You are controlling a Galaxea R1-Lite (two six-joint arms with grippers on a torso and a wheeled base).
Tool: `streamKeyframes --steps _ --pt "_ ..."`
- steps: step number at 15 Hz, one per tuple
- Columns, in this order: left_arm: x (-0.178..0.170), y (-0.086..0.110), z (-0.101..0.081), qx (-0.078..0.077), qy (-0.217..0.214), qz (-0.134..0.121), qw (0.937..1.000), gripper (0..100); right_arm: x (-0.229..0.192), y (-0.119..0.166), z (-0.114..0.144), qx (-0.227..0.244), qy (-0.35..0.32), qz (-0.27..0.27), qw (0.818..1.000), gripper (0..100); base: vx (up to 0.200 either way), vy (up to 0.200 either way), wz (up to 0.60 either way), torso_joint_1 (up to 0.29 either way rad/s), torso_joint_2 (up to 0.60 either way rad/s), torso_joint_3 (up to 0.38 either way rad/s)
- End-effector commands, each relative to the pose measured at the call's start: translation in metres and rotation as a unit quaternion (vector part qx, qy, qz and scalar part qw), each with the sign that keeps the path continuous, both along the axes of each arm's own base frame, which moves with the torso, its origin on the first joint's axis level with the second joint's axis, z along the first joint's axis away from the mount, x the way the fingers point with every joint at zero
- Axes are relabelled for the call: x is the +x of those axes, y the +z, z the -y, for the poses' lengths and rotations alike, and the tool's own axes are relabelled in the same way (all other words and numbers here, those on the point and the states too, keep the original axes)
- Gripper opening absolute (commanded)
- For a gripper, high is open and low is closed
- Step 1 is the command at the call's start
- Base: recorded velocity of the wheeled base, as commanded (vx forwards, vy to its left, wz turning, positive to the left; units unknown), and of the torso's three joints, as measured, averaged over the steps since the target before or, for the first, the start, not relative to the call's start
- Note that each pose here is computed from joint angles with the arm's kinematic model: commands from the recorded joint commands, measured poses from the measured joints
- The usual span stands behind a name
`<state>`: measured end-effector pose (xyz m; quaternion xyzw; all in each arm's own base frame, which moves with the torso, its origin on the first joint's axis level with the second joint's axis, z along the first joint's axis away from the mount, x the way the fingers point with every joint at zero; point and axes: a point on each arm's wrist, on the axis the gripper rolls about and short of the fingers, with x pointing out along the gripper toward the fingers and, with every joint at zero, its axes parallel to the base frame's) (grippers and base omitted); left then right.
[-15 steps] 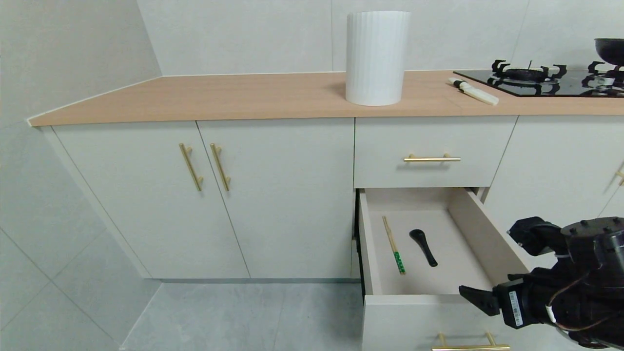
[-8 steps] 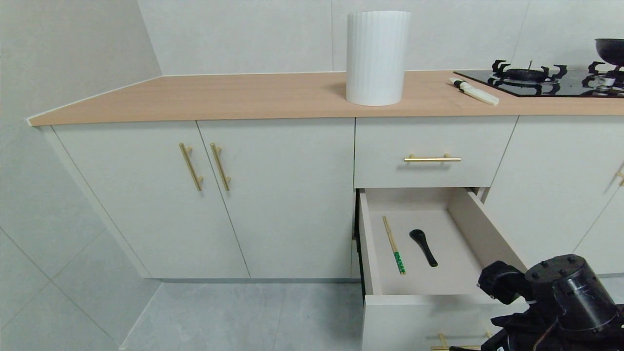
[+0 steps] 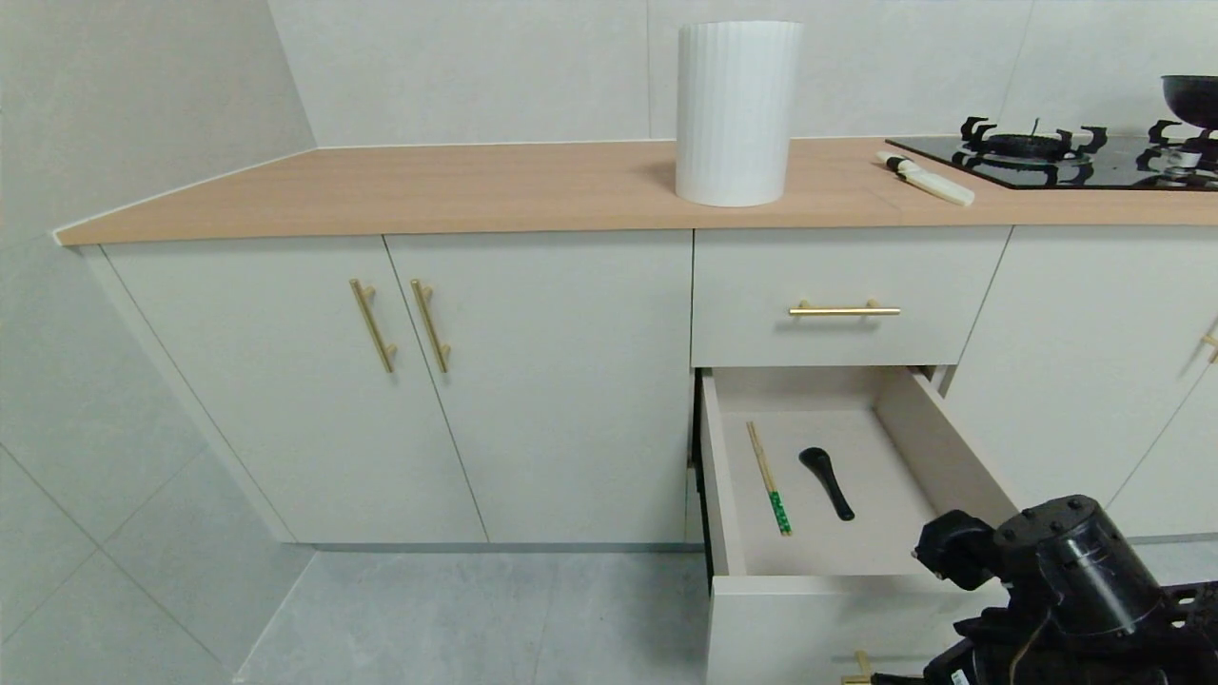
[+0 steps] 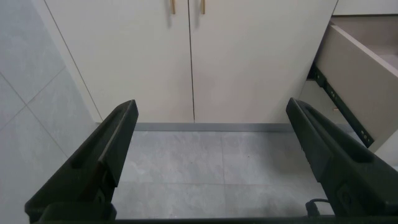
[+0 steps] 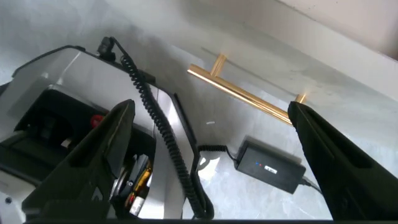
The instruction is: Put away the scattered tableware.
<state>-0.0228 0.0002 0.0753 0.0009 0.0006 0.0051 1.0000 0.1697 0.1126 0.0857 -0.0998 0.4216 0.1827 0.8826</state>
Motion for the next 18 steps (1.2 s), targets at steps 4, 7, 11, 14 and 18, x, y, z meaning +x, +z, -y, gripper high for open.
streamKeyframes --steps 4,7,11,14,18 --pt "0.0 0.0 0.0 0.0 0.0 0.0 1.0 100 0.026 -0.007 -0.005 -0.017 -0.082 -0.017 0.996 100 0.0 0.0 0.0 0.0 0.0 0.0" --pt "0.0 0.0 0.0 0.0 0.0 0.0 1.0 100 0.033 0.0 -0.009 -0.006 -0.124 -0.03 0.992 100 0.0 0.0 0.0 0.0 0.0 0.0" --pt "0.0 0.0 0.0 0.0 0.0 0.0 1.0 100 0.04 -0.003 -0.012 -0.012 -0.152 -0.024 0.988 100 0.0 0.0 0.0 0.0 0.0 0.0" --pt "0.0 0.0 0.0 0.0 0.0 0.0 1.0 100 0.049 -0.003 -0.012 -0.01 -0.181 -0.017 0.983 100 0.0 0.0 0.0 0.0 0.0 0.0" --pt "0.0 0.0 0.0 0.0 0.0 0.0 1.0 100 0.056 -0.003 -0.015 -0.005 -0.194 0.006 0.981 100 0.0 0.0 0.0 0.0 0.0 0.0"
